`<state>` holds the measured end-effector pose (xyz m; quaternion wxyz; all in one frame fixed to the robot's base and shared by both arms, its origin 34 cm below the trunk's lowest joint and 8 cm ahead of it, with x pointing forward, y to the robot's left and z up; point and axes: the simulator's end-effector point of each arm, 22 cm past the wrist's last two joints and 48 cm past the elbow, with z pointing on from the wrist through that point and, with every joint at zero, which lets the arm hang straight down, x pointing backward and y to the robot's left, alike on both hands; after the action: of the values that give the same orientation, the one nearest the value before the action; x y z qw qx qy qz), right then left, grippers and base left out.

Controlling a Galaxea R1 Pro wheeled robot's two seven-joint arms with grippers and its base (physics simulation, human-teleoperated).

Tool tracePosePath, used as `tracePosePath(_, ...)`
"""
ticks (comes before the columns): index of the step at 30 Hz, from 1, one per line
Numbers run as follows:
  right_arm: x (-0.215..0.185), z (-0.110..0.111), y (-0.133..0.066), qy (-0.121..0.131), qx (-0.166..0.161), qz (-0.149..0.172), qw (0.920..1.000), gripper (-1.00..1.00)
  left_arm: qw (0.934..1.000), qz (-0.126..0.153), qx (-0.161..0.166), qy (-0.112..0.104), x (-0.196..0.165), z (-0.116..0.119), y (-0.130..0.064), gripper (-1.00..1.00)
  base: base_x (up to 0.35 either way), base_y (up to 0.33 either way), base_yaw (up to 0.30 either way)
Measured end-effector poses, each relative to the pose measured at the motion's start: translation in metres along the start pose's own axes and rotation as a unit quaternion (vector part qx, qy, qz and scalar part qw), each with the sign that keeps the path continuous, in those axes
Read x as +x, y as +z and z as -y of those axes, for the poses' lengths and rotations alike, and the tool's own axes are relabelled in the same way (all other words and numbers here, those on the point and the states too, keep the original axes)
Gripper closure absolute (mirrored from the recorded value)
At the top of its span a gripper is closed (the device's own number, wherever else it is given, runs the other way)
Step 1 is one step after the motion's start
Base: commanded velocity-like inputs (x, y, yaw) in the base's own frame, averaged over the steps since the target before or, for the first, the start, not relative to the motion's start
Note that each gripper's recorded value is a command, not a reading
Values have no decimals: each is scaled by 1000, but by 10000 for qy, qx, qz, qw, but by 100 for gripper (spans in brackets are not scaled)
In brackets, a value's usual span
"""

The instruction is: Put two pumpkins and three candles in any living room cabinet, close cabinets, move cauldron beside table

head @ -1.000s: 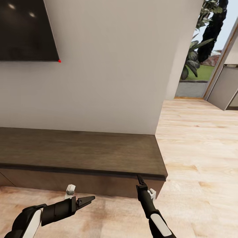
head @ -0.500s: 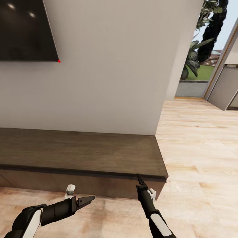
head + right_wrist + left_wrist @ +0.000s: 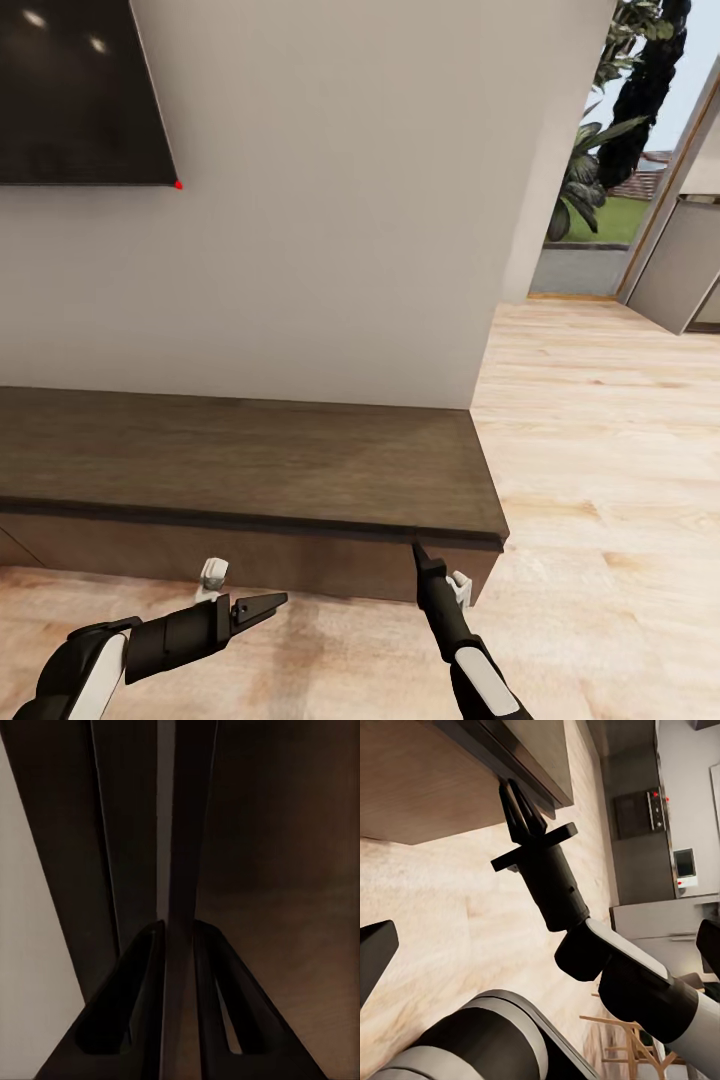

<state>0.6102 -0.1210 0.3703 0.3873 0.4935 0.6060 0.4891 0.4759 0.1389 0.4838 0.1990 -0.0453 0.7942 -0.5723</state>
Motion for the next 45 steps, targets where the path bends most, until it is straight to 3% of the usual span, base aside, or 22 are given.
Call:
tracePosePath(16, 0, 0, 0, 0, -1, 0, 10000, 100, 10000, -4, -5, 2, 0, 0, 0, -100, -3, 0, 0)
tracePosePath(45, 8, 0, 0, -87, 9, -117, 9999, 100, 10000, -3, -9, -1, 1, -1, 0, -100, -180, 0, 0)
